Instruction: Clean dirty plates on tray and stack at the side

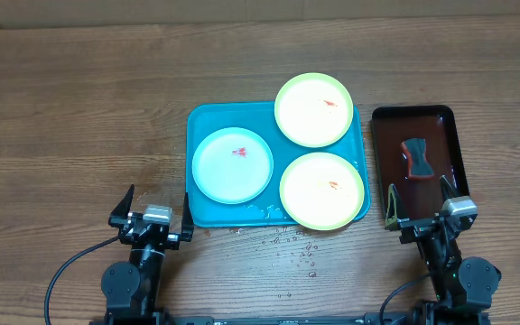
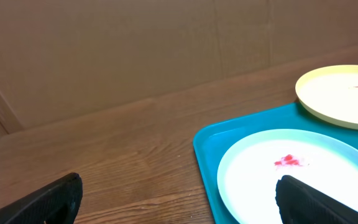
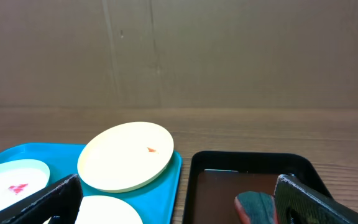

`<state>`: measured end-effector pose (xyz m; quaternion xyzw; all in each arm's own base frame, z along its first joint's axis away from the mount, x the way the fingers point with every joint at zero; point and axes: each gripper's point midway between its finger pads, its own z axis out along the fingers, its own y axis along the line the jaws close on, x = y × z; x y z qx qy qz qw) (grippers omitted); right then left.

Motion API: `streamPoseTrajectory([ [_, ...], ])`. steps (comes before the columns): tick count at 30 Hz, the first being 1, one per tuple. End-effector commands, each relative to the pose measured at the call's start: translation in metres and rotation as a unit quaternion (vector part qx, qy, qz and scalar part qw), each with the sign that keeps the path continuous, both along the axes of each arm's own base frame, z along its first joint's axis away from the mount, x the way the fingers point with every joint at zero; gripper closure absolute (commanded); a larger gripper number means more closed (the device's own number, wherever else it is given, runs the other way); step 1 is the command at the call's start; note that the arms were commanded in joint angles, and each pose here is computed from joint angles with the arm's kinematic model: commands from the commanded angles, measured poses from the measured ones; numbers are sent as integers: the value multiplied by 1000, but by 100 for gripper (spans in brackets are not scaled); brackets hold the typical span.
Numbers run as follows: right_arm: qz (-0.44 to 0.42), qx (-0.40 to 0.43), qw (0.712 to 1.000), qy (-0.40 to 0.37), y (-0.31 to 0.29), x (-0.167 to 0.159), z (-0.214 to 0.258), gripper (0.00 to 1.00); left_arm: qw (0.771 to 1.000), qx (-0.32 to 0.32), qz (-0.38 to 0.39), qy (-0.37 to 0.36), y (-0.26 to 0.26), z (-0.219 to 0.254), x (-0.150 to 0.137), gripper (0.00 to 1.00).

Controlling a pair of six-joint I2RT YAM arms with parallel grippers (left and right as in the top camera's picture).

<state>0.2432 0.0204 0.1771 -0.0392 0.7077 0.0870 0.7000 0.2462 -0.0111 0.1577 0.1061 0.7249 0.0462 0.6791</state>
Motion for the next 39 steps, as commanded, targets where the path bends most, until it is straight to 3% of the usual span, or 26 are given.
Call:
streamPoseTrajectory([
  [1, -1, 2, 1000, -3, 0, 0, -1, 0, 1000, 13, 1, -4, 1, 1, 0, 1],
  [9, 2, 1, 1000, -12, 1, 0, 3, 0, 1000, 13, -1, -9, 0, 3, 0, 0],
  [14, 31, 8, 999, -11, 11, -3, 7, 0, 998, 11, -54, -24, -18, 10, -2, 0],
  [21, 31, 14, 999, -11, 12, -10, 43, 0, 997, 8, -77, -16, -26, 38, -8, 0],
  [27, 30, 22, 999, 35, 12, -10, 72, 0, 993, -4, -104, 64, -34, 61, -5, 0],
  [32, 29, 30, 995, 88, 11, -2, 94, 0, 982, -19, -116, 149, -38, 78, 13, 0],
  [37, 28, 33, 985, 165, 8, 12, 103, 0, 959, -36, -119, 253, -39, 89, 40, 0],
  [39, 31, 24, 972, 231, 6, 22, 99, 0, 939, -50, -126, 316, -42, 88, 54, 0],
])
